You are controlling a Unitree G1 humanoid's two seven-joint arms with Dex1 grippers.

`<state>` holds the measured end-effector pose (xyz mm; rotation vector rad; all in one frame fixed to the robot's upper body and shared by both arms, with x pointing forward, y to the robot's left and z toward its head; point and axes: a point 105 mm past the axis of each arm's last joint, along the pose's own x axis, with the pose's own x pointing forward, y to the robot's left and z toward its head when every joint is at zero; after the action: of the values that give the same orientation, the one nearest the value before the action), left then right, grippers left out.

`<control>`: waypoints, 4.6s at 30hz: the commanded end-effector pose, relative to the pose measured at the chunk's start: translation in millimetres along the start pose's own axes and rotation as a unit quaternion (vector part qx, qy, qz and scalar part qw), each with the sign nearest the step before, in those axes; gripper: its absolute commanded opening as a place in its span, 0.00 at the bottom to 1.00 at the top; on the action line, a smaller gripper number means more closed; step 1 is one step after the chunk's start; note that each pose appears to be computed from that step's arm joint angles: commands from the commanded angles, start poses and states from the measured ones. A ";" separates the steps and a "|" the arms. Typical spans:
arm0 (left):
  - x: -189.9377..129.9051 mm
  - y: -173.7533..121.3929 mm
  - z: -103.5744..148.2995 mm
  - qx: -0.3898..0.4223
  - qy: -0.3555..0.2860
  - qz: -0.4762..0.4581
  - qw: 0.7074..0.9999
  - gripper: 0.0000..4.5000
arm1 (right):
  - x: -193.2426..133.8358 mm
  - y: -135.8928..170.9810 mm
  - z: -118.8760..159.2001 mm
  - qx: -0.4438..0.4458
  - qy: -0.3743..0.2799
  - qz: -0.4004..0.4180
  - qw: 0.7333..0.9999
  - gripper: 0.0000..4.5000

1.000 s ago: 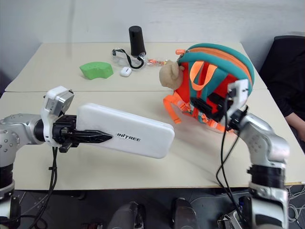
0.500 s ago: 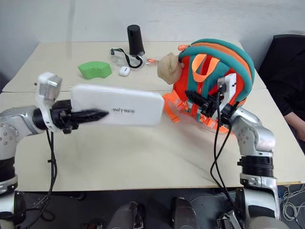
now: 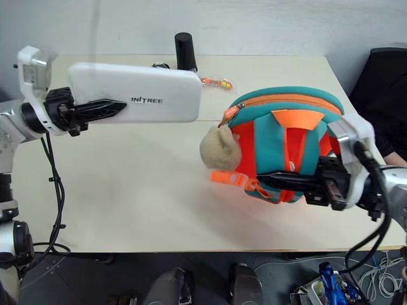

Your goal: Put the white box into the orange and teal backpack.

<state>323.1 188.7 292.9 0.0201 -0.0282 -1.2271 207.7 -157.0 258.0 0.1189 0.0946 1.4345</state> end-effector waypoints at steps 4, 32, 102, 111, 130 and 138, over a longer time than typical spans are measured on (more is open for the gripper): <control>18.2 -20.9 13.5 0.036 -0.006 -0.086 0.996 0.30 | 5.3 37.9 28.8 -0.027 -0.023 0.057 0.998 0.01; 62.6 -47.1 -21.0 0.092 0.067 -0.179 0.977 0.30 | 11.0 9.7 1.0 -0.006 -0.013 -0.017 1.000 0.01; 81.5 -102.5 18.7 0.041 0.050 -0.215 0.974 0.99 | 22.0 -44.6 -41.4 -0.071 0.009 -0.159 0.985 0.00; 100.9 -100.3 -10.1 0.057 0.099 -0.192 0.975 0.99 | 26.4 -40.6 -33.4 -0.069 0.000 -0.139 0.988 0.00; 91.3 -97.1 -5.0 0.045 0.094 -0.213 0.971 0.19 | 21.0 -32.2 -30.0 -0.062 -0.011 -0.140 0.988 0.00; 61.2 -72.7 22.2 0.070 0.082 -0.183 0.977 0.07 | 2.9 -17.5 -19.7 -0.055 -0.031 -0.127 0.990 0.00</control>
<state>275.7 96.4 295.8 0.2344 0.1090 -1.6031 232.3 -152.8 220.3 0.0819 0.0354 1.1499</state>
